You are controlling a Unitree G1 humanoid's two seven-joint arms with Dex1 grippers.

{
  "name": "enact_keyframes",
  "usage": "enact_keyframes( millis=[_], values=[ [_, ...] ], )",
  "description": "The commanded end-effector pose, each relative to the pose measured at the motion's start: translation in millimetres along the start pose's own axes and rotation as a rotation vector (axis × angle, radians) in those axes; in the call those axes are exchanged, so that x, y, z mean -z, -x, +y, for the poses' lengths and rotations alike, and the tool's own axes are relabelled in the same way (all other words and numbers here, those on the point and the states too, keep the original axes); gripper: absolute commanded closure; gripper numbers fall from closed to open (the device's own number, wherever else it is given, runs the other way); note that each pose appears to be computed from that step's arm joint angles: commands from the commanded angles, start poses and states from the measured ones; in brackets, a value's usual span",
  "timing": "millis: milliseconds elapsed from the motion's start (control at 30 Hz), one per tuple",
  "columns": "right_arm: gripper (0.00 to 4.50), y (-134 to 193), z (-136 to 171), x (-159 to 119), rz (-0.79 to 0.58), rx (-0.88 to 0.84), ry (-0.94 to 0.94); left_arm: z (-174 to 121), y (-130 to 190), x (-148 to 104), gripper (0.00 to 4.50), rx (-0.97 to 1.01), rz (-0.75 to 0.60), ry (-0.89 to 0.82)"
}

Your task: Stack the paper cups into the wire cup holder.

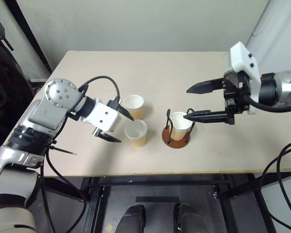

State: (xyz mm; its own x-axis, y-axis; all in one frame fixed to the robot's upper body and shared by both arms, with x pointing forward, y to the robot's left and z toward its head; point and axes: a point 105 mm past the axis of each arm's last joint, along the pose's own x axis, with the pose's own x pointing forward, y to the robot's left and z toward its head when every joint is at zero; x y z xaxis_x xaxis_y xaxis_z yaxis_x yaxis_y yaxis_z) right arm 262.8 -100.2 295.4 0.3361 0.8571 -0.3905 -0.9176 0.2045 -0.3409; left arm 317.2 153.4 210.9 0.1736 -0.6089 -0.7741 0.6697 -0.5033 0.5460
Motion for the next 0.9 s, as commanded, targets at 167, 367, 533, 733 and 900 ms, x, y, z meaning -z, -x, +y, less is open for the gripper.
enact_keyframes(
  millis=[167, 367, 533, 733, 900],
  values=[
    [0.62, 10, 1, -9, -0.027, 0.05, 0.039, -3, 0, 6, 0.2, 0.047, 0.039, -0.073],
    [0.62, 11, 0, -8, -0.021, 0.052, 0.036, -3, -14, 1, 0.2, 0.043, -0.015, -0.103],
    [0.62, 10, -1, -8, -0.02, 0.053, 0.034, -2, -24, -2, 0.2, 0.046, -0.043, -0.129],
    [0.59, 13, -3, -6, -0.013, 0.06, 0.026, -8, -30, -1, 0.59, 0.074, -0.056, -0.133],
    [0.59, 21, -6, 3, 0.017, 0.052, -0.014, -12, -31, 0, 2.22, 0.102, -0.057, -0.111]
  ],
)
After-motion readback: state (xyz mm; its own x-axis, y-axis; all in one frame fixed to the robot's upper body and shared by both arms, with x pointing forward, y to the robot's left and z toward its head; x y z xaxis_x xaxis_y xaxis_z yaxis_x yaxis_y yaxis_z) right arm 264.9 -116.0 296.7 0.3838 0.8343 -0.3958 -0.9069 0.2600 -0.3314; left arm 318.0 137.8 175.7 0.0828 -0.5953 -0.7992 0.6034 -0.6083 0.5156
